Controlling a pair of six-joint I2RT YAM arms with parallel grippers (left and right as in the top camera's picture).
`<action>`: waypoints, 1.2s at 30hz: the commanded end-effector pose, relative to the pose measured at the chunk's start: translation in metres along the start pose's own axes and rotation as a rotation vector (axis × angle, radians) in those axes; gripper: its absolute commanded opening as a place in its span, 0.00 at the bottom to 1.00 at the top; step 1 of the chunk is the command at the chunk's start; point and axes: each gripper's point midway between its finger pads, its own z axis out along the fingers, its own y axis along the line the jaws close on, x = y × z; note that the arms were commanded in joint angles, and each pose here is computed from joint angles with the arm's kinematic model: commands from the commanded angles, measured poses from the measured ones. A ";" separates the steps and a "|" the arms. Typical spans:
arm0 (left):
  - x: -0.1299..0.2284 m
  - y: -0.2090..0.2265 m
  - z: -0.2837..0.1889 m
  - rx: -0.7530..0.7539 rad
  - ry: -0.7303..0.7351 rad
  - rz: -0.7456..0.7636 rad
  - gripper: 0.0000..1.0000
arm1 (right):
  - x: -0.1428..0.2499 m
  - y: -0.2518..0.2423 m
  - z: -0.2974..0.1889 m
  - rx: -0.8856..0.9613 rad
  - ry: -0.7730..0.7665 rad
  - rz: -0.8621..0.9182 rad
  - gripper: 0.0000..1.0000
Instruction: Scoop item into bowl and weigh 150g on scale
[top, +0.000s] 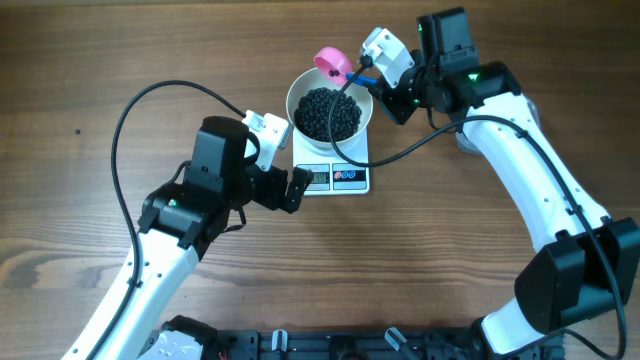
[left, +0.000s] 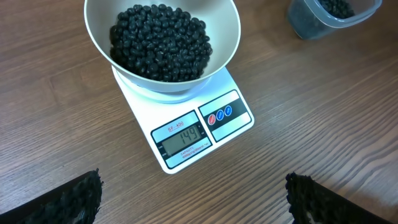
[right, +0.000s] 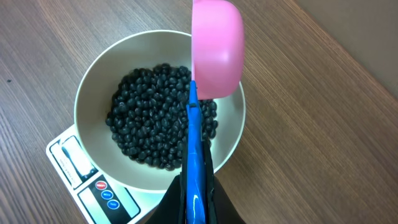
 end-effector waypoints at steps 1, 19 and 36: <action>-0.005 -0.001 -0.002 -0.003 -0.012 0.026 1.00 | -0.015 0.001 -0.010 0.008 -0.046 -0.037 0.04; -0.005 -0.001 -0.002 -0.003 -0.012 0.026 1.00 | -0.022 0.021 -0.009 -0.060 -0.068 -0.069 0.04; -0.005 -0.001 -0.002 -0.003 -0.012 0.026 1.00 | -0.027 0.002 -0.009 0.050 -0.067 -0.175 0.04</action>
